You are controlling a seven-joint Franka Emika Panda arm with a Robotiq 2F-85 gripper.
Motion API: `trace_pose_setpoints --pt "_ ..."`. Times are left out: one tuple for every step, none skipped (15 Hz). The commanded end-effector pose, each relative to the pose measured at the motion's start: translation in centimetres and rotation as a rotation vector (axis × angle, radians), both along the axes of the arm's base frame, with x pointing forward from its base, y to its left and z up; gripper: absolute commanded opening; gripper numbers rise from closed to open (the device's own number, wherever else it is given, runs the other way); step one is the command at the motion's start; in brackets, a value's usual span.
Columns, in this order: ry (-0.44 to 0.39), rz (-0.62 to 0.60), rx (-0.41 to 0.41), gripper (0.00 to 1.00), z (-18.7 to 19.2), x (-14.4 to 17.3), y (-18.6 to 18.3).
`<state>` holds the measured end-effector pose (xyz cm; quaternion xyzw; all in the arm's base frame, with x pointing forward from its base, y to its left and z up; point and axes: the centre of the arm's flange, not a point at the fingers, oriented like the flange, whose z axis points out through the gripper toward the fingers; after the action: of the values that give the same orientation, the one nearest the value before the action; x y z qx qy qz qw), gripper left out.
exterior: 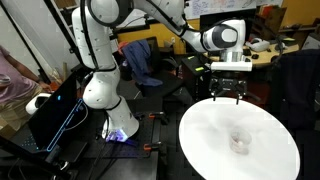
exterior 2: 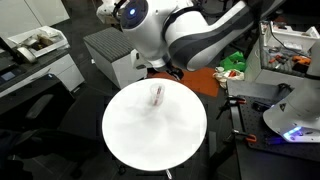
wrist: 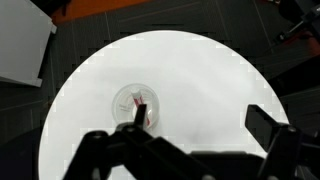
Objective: Remove the marker from the cup and put it on the table
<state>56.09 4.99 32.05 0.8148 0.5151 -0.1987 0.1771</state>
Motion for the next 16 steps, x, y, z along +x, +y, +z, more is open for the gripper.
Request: trace_pose_setpoints --pt "0.02 0.012 0.007 1.0 -0.5 1.6 -0.9" --pt "0.025 0.016 0.006 1.0 -0.8 1.8 -1.0" --pt "0.033 0.029 0.002 1.0 -1.1 2.0 -1.2" --pt "0.045 0.046 -0.004 1.0 -1.5 2.2 -1.4" --pt "0.056 0.064 -0.01 1.0 -1.8 2.4 -1.6" --pt "0.065 0.085 -0.013 1.0 -2.2 2.7 -1.8" --pt "0.077 0.109 -0.015 1.0 -2.7 3.0 -2.0" --pt "0.091 0.127 -0.01 1.0 -3.1 3.2 -2.1" --pt "0.099 0.143 -0.007 1.0 -3.6 3.5 -2.2" --pt "0.104 0.155 -0.002 1.0 -4.1 3.7 -2.2" --pt "0.105 0.169 0.0 1.0 -4.7 4.0 -2.3" --pt "0.109 0.183 0.003 1.0 -5.3 4.3 -2.3" --pt "0.108 0.189 0.007 1.0 -5.8 4.5 -2.3" --pt "0.108 0.197 0.013 1.0 -6.4 4.8 -2.4" --pt "0.109 0.2 0.019 1.0 -6.9 5.0 -2.4" --pt "0.109 0.198 0.021 0.96 -7.4 5.2 -2.4"
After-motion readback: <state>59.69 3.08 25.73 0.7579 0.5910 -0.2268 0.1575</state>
